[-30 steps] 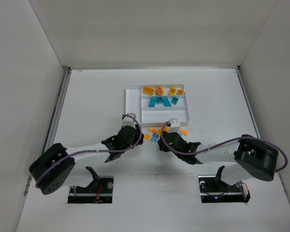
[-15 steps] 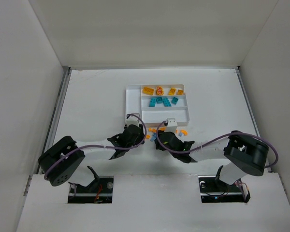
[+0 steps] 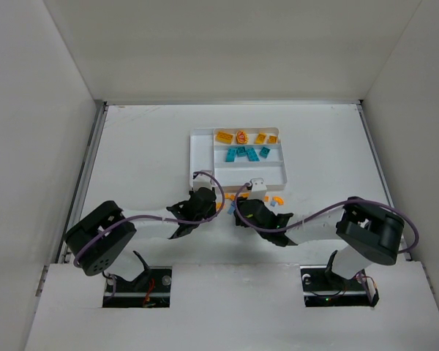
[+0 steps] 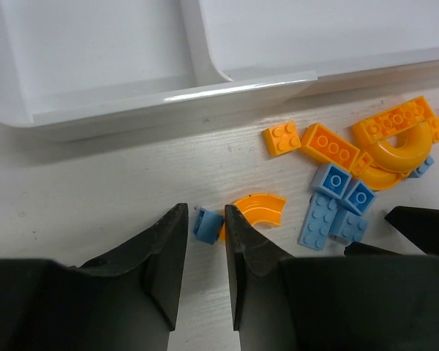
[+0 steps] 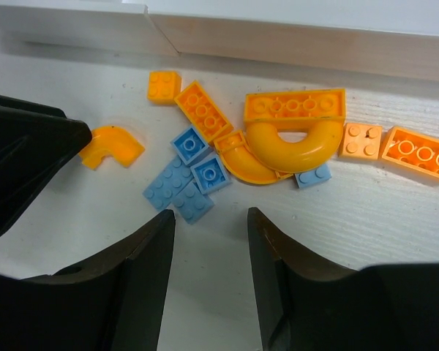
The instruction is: Sort the legos into containers by color
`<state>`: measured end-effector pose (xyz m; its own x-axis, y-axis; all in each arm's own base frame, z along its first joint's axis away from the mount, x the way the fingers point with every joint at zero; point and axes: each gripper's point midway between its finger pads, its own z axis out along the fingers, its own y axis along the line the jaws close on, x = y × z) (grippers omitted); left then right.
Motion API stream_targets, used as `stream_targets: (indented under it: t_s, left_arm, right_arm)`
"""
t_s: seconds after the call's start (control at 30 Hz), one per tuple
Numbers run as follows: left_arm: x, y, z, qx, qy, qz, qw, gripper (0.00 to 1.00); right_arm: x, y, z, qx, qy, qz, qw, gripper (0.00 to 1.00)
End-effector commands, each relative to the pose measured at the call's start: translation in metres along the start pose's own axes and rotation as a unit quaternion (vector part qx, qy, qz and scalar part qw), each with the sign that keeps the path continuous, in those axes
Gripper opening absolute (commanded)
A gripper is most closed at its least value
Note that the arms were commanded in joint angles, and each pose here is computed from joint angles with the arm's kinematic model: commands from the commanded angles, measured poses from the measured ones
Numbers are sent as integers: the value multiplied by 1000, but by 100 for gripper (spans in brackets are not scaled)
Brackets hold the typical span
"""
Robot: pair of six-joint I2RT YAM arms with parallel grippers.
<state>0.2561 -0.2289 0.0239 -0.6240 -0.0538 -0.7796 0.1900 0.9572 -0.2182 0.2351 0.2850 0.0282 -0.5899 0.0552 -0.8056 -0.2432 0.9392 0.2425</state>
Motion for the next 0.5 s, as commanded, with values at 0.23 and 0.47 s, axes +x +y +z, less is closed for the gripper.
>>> stream_targets:
  t_s: [0.23,0.47]
  left_arm:
    - [-17,-2,0,-2,-23,-17,1000,11]
    - [-31,0,-12,13,-43,-50,998,9]
  right_arm:
    - [-11,18,9,-19,-17,-11,1000,50]
    - [-6,18,13,-17,-12,-18,1000,47]
